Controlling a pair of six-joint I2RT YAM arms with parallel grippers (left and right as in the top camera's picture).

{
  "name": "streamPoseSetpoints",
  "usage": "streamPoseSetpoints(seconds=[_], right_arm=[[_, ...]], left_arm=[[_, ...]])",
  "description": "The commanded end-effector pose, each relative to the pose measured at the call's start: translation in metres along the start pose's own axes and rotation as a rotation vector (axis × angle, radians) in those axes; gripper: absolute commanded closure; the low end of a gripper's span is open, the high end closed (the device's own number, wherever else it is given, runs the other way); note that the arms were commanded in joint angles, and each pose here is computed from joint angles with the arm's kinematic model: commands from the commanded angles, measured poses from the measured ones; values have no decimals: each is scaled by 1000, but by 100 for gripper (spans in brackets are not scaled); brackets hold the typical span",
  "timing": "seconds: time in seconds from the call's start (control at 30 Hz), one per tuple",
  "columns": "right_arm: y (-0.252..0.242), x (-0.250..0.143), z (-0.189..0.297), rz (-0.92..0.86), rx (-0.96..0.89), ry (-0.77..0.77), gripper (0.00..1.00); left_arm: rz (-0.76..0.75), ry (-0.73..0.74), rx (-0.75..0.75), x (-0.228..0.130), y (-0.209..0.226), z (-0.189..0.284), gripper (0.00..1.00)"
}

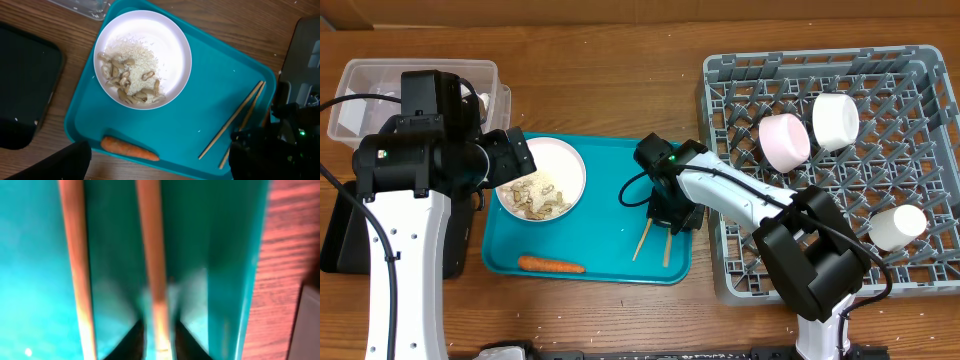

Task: Sort waste into correct bins and load items into the dishwasher
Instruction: 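Lift the chopstick right and drop it into the dish rack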

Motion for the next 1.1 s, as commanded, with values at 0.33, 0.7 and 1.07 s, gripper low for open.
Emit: streamPoseSetpoints(seconds=[0.33, 0.7, 1.07], right_arm=[[-4, -2, -5, 8, -22, 1, 96], [-11, 1, 69, 264, -53, -110, 96], [-71, 2, 156, 358, -90, -266, 96]], left_arm=[[-15, -29, -5, 3, 0, 9, 10], [-16, -29, -5, 3, 0, 9, 10], [-16, -29, -5, 3, 0, 9, 10]])
Point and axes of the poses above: each gripper's point midway between its finger pads, its own z axis back along the fingers, its own y axis along the line the jaws close on, x = y × z, the point moved 6 cm from there along z, back along the fingers, and after that the axes turned 1 degree about -z, right-handed, at the moved point
